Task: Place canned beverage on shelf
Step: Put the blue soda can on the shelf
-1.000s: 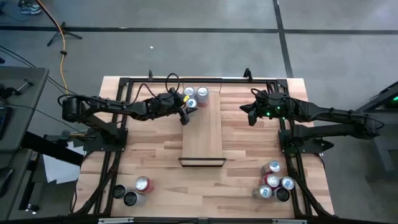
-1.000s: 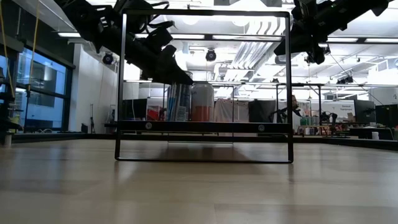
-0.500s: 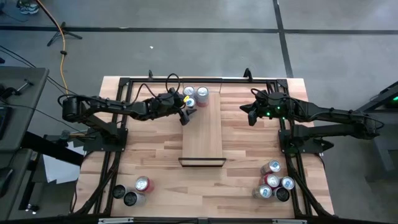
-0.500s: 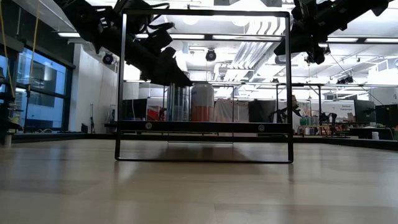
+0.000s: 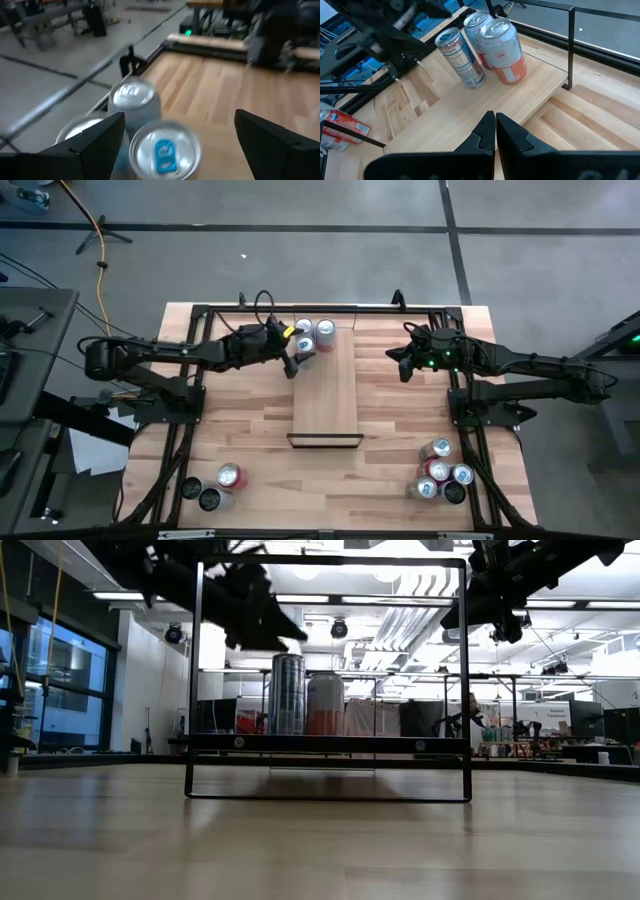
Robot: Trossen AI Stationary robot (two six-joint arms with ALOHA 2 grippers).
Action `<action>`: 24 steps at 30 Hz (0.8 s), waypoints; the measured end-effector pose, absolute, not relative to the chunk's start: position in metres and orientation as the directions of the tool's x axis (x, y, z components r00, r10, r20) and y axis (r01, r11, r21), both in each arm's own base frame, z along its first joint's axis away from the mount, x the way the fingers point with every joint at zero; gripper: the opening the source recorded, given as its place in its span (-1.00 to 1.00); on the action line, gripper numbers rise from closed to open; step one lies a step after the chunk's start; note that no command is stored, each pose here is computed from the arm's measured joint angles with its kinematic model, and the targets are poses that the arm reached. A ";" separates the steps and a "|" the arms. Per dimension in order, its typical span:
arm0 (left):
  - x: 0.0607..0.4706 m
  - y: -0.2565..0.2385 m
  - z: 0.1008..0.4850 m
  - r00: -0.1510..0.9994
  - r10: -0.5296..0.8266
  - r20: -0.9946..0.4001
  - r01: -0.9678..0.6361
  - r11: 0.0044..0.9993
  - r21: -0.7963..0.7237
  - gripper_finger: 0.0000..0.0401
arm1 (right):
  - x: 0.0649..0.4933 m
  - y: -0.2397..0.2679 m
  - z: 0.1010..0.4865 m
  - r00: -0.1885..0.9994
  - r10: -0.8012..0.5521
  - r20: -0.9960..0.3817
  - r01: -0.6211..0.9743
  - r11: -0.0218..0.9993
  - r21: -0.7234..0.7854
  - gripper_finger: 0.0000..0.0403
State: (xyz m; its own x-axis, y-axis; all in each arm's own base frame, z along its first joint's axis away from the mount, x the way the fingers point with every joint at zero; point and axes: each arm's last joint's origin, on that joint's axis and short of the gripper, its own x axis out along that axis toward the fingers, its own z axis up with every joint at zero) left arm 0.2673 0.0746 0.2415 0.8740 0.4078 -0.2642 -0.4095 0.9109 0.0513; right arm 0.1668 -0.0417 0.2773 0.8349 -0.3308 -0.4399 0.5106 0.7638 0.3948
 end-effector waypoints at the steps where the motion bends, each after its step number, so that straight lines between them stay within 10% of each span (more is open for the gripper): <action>1: 0.265 0.074 0.246 0.884 0.396 -0.247 -0.398 0.917 0.044 0.66 | 0.167 -0.042 0.277 0.835 -0.331 -0.440 0.511 0.764 0.395 -1.00; 24: 0.165 0.043 0.306 0.939 0.254 -0.234 -0.302 0.932 -0.199 0.66 | 0.213 -0.053 0.287 0.900 -0.400 -0.176 0.404 0.607 0.684 -1.00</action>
State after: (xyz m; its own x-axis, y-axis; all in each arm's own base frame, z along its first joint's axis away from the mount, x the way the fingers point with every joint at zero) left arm 0.1647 0.0431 0.3064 0.9386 0.2536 -0.2338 -0.3015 0.9324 -0.1994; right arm 0.2127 -0.0533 0.2870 0.8996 -0.3995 -0.1761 0.4036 0.6072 0.6844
